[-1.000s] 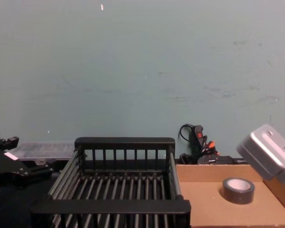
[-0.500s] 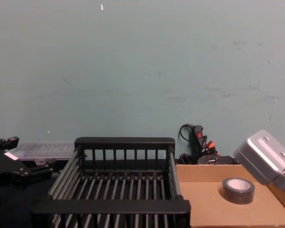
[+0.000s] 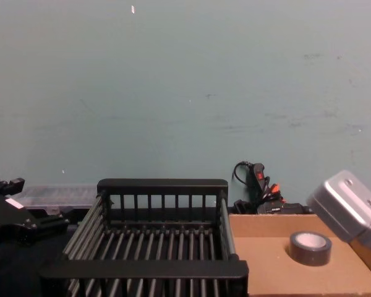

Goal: Pick up the white tape and place it into the black box , Pick up the silver tape and place it into the brown box.

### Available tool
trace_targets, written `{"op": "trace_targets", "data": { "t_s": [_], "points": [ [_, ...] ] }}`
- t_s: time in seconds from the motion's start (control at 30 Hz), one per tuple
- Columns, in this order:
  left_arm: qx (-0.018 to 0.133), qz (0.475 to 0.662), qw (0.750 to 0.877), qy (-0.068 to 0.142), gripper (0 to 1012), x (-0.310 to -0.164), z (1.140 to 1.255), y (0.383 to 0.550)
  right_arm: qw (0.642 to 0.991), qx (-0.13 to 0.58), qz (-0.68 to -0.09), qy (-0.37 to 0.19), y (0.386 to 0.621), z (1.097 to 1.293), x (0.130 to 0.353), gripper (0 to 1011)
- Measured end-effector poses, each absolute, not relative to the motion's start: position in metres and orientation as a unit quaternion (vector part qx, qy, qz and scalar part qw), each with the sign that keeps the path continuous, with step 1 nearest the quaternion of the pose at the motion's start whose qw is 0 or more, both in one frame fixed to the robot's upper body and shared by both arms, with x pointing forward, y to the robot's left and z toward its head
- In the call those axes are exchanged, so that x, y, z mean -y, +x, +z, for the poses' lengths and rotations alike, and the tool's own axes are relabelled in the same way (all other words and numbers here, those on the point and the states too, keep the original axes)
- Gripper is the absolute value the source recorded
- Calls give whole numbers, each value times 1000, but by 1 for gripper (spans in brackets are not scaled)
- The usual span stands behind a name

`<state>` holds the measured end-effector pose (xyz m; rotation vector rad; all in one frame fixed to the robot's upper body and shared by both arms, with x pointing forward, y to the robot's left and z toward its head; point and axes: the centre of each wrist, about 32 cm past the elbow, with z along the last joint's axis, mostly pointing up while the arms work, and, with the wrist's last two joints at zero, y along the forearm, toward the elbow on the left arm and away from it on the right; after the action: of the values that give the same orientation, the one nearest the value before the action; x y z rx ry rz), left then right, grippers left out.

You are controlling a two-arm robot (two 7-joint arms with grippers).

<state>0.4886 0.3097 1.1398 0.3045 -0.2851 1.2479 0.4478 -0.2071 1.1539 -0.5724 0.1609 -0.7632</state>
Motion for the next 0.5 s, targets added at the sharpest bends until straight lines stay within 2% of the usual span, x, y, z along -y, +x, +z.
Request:
{"op": "trace_targets", "data": {
  "t_s": [0.5],
  "points": [
    [132, 580, 791, 141, 1001, -310, 1140, 489, 885, -76, -366, -275, 447, 1155, 206, 1000]
  ]
}}
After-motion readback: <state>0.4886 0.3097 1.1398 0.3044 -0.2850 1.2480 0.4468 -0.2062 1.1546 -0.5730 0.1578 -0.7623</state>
